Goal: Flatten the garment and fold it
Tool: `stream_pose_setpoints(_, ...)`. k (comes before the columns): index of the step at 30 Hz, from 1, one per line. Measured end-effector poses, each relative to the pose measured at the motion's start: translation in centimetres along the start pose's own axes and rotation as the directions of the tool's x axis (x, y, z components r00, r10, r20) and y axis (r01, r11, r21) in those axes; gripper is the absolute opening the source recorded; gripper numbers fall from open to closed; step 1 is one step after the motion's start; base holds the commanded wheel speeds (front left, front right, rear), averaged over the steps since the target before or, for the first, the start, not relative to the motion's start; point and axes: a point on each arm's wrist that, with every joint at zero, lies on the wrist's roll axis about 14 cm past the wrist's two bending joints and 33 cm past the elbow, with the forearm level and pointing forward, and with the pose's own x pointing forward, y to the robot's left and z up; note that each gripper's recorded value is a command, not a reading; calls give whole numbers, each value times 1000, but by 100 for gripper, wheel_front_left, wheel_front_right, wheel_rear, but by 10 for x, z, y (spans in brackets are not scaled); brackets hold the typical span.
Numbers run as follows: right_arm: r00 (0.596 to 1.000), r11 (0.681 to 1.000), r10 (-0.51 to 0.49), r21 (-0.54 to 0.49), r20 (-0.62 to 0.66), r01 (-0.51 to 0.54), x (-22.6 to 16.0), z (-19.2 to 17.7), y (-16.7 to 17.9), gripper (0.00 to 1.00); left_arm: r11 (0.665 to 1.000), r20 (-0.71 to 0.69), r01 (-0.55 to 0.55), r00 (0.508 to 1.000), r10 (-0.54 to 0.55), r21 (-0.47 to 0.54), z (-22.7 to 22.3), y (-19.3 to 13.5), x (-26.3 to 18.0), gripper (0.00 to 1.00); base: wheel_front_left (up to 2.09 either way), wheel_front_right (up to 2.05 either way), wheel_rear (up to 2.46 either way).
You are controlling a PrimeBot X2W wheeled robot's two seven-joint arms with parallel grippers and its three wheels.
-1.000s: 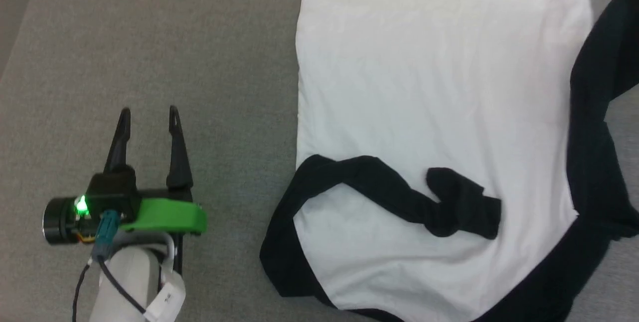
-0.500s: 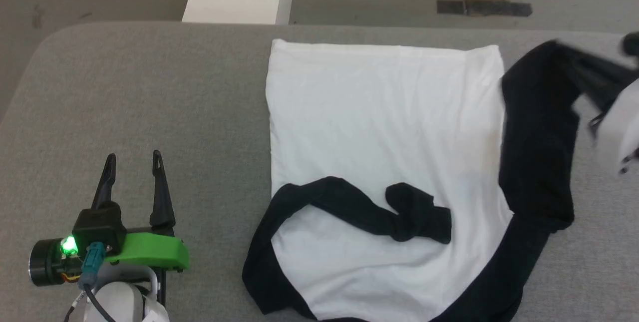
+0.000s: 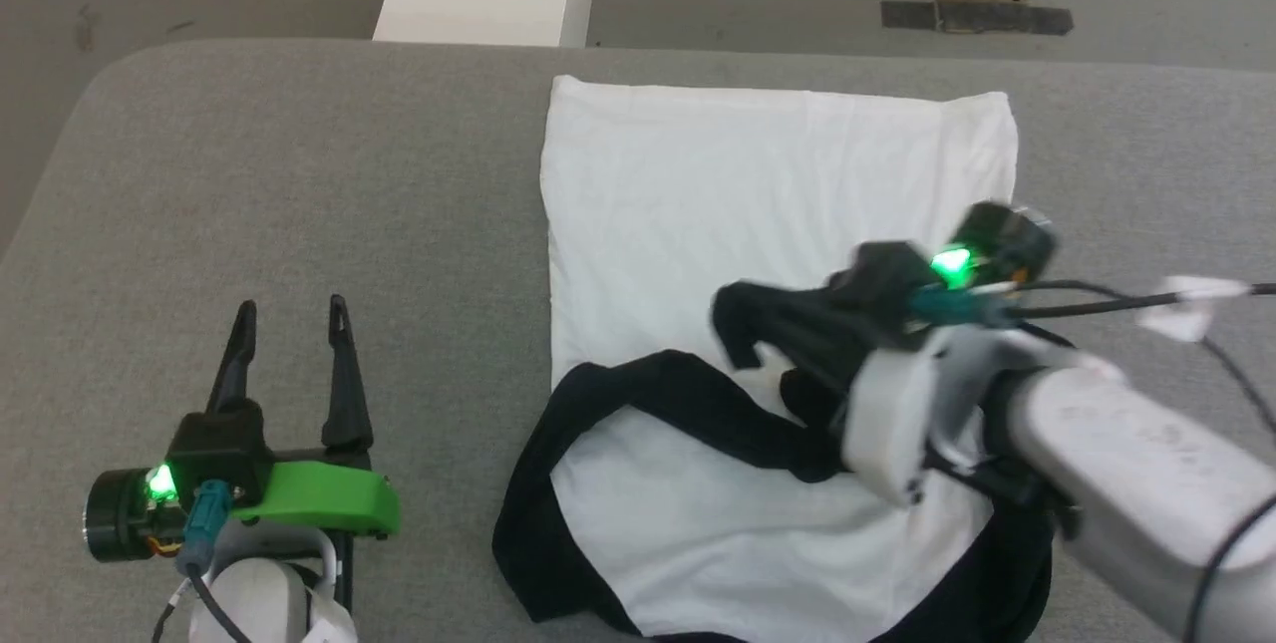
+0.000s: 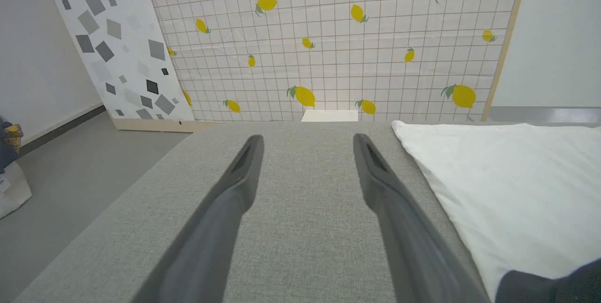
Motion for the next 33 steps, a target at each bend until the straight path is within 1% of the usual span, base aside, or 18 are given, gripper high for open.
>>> stream_pose_setpoints(2,999,999,38,-1,-27,-38,15,-11,13,0,1000,-6,-2,1000,2,-1,-2,-1,0,100,0,0,0)
stream_pose_setpoints(5,988,996,87,16,-124,-86,33,-45,30,0,1000,-13,-8,1000,8,4,-5,-1,2,100,0,0,0)
stream_pose_setpoints(8,957,991,135,19,-257,-134,40,-90,47,0,1000,-26,-15,1000,15,6,-9,1,2,100,0,0,0)
stream_pose_setpoints(11,915,985,170,56,-366,-161,41,-133,59,0,1000,-41,-24,999,24,7,-14,2,4,100,0,0,0)
stream_pose_setpoints(13,904,984,180,64,-389,-168,41,-147,62,0,1000,-50,-30,998,30,8,-17,4,5,100,0,0,0)
stream_pose_setpoints(16,911,981,196,78,-364,-179,48,-148,67,0,999,-58,-39,998,39,7,-21,5,6,100,0,0,0)
stream_pose_setpoints(17,916,981,196,79,-349,-179,49,-146,67,13,999,-62,-42,997,42,7,-22,6,6,100,0,0,0)
stream_pose_setpoints(18,923,981,193,77,-332,-178,50,-144,66,35,999,-65,-44,997,45,7,-23,7,7,100,0,0,0)
stream_pose_setpoints(19,930,982,191,76,-315,-176,50,-142,66,99,999,-68,-46,997,46,7,-24,7,7,100,0,0,0)
stream_pose_setpoints(22,959,985,169,61,-226,-159,50,-125,61,100,999,-72,-45,996,45,8,-25,10,6,100,0,0,0)
stream_pose_setpoints(24,981,989,146,49,-127,-141,50,-99,55,100,999,-63,-38,997,39,17,-22,12,7,100,0,0,0)
stream_pose_setpoints(27,995,995,96,26,24,-97,44,-54,40,100,999,-39,-22,999,23,28,-14,11,11,100,0,0,0)
stream_pose_setpoints(29,991,999,40,16,125,-42,35,-24,23,100,999,-18,-6,1000,6,40,-7,10,16,100,0,0,0)
stream_pose_setpoints(30,983,1000,-1,4,181,1,28,-7,9,100,999,-3,5,1000,-5,43,-3,8,21,100,0,0,0)
stream_pose_setpoints(32,957,995,-88,-21,275,98,10,19,-18,100,998,23,30,999,-31,51,6,3,30,100,0,0,0)
stream_pose_setpoints(33,937,987,-143,-30,319,160,-2,30,-34,100,997,33,52,998,-54,56,9,-2,36,100,0,0,0)
